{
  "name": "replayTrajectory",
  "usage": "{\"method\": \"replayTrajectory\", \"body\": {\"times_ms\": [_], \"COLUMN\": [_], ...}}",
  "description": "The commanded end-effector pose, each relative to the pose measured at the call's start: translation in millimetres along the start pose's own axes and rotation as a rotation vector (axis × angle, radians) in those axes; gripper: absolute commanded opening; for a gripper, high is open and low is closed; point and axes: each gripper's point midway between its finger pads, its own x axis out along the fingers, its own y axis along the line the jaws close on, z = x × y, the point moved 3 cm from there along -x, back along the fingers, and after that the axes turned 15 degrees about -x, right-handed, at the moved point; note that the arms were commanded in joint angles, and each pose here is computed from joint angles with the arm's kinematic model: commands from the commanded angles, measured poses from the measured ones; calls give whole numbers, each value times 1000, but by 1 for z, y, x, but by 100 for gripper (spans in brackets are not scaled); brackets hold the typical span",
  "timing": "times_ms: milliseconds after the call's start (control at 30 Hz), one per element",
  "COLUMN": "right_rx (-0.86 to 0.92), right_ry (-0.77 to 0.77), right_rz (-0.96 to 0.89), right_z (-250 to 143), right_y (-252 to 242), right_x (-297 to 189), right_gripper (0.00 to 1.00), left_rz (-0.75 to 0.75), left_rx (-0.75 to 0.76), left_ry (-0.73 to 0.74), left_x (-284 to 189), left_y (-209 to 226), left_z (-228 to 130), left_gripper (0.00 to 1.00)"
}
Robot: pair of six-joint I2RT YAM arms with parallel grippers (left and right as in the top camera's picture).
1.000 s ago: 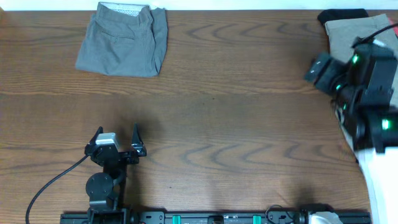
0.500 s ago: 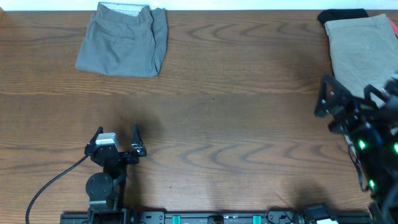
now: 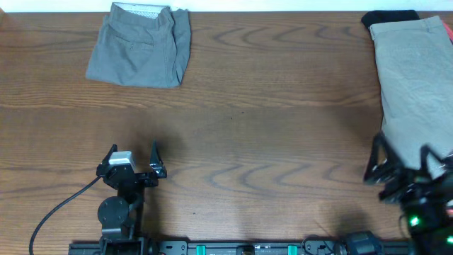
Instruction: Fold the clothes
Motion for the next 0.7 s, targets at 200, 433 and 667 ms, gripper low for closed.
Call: {"method": "replayTrajectory", "body": {"times_ms": [200,433,667], "right_rx": [-130,-413,-458], "right_ry": [120,-146,-293], "right_rz": [-134,91,106], "right_z": [-92,-91,-97], "right_y": [-31,4,7], "right_x": [14,48,75], "right_gripper": [99,99,99], "left_rz": [33,33,33], "left_rx": [-5,-5,-5], "left_ry": [33,33,33], "left_x": [1,1,1], "left_y": [8,8,8], "left_z": [-12,-12,-12], "left_gripper": [98,98,98]}}
